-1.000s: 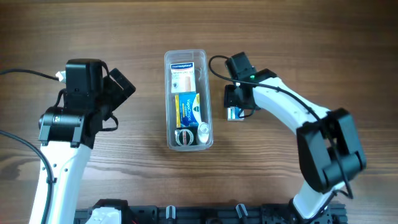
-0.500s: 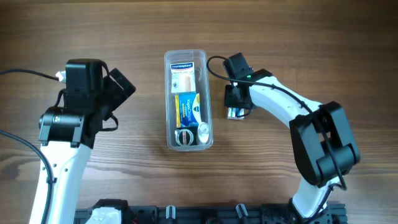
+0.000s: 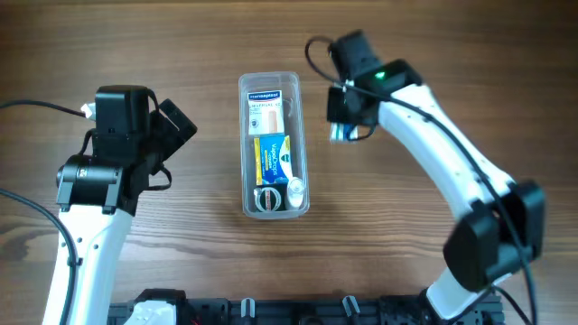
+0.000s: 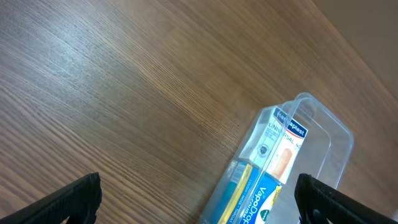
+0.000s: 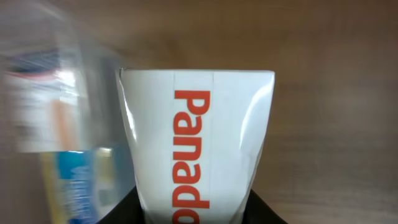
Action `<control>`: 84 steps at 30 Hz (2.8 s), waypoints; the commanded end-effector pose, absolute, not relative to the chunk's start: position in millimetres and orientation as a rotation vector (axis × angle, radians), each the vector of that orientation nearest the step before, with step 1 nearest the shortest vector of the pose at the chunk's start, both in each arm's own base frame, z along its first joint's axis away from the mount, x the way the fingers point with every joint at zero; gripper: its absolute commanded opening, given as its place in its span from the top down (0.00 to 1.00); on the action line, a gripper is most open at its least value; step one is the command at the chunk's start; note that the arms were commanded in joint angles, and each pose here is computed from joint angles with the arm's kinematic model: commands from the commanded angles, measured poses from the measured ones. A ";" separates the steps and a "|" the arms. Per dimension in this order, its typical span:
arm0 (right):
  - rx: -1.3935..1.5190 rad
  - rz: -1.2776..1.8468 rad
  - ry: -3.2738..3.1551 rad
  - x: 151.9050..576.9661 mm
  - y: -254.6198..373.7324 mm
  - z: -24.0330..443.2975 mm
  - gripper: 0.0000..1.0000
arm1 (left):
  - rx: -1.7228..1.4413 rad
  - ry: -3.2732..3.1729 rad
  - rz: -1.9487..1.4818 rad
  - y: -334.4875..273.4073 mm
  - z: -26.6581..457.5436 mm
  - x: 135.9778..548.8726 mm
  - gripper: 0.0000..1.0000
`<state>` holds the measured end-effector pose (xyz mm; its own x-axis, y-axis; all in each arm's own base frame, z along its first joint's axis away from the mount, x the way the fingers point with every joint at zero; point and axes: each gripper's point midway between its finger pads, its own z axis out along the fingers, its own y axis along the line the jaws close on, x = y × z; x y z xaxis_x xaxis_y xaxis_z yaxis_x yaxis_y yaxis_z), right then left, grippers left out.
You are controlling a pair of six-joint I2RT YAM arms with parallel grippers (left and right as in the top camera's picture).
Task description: Pack container
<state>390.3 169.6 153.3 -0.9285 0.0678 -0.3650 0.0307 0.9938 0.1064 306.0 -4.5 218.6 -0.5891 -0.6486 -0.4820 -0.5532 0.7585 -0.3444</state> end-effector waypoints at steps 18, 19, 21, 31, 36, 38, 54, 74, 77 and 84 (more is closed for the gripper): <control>-0.249 0.322 2.662 347.5 313.4 161.7 0.65 | -0.888 2.324 -0.191 0.7 228.3 307.4 0.00; -0.249 0.316 2.671 347.5 314.9 156.4 0.65 | -0.888 2.323 -0.191 0.9 228.3 307.4 0.00; -0.240 0.302 2.693 348.6 317.3 144.1 0.65 | -0.888 2.324 -0.191 0.7 228.3 307.4 0.00; -0.228 0.224 2.792 348.4 319.0 93.7 0.64 | -0.888 2.324 -0.191 0.7 228.3 307.4 0.00; -0.213 0.210 2.831 345.1 320.7 77.0 0.64 | -0.888 2.324 -0.191 0.7 228.3 307.4 0.00; -0.195 0.205 2.848 343.2 321.1 71.1 0.64 | -0.888 2.324 -0.191 0.7 228.3 307.4 0.00; -0.187 0.217 2.901 321.3 334.8 61.7 0.64 | -0.888 2.324 -0.191 0.7 228.3 307.4 0.00; -0.154 0.083 2.956 299.7 316.1 35.7 0.59 | -0.888 2.324 -0.191 0.7 228.3 307.4 0.00; -0.154 0.091 2.952 300.7 317.4 36.0 0.56 | -0.888 2.324 -0.191 0.7 228.3 307.4 0.00; -0.161 0.137 2.951 301.1 323.9 36.6 0.41 | -0.888 2.324 -0.191 0.7 228.3 307.4 0.00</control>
